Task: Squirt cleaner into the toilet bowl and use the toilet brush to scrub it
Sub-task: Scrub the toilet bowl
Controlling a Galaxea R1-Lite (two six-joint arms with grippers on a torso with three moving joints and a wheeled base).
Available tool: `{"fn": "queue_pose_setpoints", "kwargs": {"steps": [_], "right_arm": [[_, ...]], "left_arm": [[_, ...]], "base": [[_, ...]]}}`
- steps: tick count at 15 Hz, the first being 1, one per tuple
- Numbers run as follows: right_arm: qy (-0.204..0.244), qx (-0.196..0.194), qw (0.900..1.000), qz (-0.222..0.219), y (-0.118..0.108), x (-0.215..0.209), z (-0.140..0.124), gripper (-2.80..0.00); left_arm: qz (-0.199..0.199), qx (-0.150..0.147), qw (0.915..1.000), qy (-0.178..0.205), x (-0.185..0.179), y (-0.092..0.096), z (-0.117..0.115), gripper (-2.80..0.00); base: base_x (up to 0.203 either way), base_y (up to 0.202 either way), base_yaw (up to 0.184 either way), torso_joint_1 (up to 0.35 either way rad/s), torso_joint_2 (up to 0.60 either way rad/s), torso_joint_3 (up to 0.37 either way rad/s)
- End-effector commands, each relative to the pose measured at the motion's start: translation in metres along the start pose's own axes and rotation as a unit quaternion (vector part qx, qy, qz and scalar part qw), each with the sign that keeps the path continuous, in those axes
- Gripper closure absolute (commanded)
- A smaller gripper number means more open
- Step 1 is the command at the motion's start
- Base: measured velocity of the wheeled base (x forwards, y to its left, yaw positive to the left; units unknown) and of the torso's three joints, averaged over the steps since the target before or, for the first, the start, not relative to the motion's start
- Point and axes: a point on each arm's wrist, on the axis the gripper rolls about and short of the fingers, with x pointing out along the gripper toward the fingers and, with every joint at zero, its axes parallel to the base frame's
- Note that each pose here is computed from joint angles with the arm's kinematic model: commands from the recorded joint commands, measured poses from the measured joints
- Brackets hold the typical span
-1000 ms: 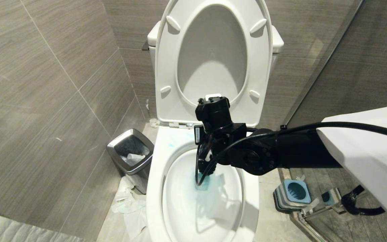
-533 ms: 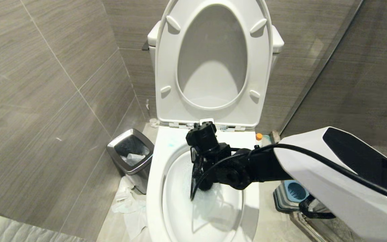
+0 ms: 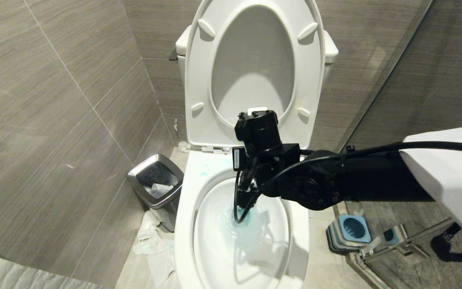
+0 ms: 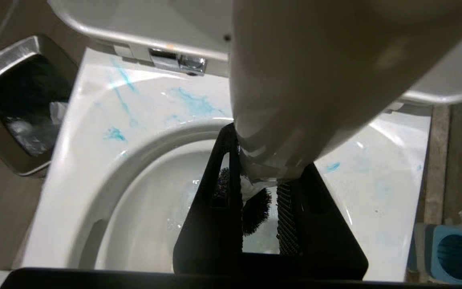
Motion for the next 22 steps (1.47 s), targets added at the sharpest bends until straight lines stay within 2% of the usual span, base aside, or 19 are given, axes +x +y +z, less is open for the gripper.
{"fn": "queue_pose_setpoints", "kwargs": {"steps": [1, 6, 8, 9, 12, 17, 19, 22], "right_arm": [[-0.011, 0.010, 1.000, 0.002, -0.004, -0.008, 0.011, 0.00], [0.036, -0.022, 0.999, -0.011, 0.013, 0.035, -0.050, 0.00], [0.041, -0.025, 0.999, -0.017, 0.017, 0.054, -0.076, 0.00], [0.039, -0.023, 0.999, -0.018, 0.018, 0.057, -0.080, 0.00], [0.030, -0.014, 0.999, -0.018, 0.013, 0.046, -0.066, 0.00], [-0.013, 0.017, 1.000, -0.003, -0.007, -0.004, -0.006, 0.00], [-0.008, 0.011, 1.000, -0.001, -0.015, -0.018, -0.004, 0.00], [0.017, -0.007, 1.000, 0.001, -0.017, -0.027, -0.023, 0.00]], "left_arm": [[0.000, 0.000, 1.0000, 0.004, 0.001, 0.000, -0.002, 0.00], [0.000, 0.000, 1.0000, 0.004, 0.001, 0.000, -0.002, 0.00], [0.000, 0.000, 1.0000, 0.004, 0.001, 0.000, -0.002, 0.00], [0.000, 0.000, 1.0000, 0.004, 0.001, 0.000, -0.002, 0.00], [0.000, 0.000, 1.0000, 0.004, 0.001, 0.000, -0.002, 0.00], [0.000, 0.000, 1.0000, 0.004, 0.001, 0.000, -0.002, 0.00], [0.000, 0.000, 1.0000, 0.004, 0.001, 0.000, -0.002, 0.00], [0.000, 0.000, 1.0000, 0.004, 0.001, 0.000, -0.002, 0.00]], "base": [[0.000, 0.000, 0.000, 0.000, 0.00, 0.000], [0.000, 0.000, 0.000, 0.000, 0.00, 0.000], [0.000, 0.000, 0.000, 0.000, 0.00, 0.000], [0.000, 0.000, 0.000, 0.000, 0.00, 0.000], [0.000, 0.000, 0.000, 0.000, 0.00, 0.000], [0.000, 0.000, 0.000, 0.000, 0.00, 0.000], [0.000, 0.000, 0.000, 0.000, 0.00, 0.000], [0.000, 0.000, 0.000, 0.000, 0.00, 0.000]]}}
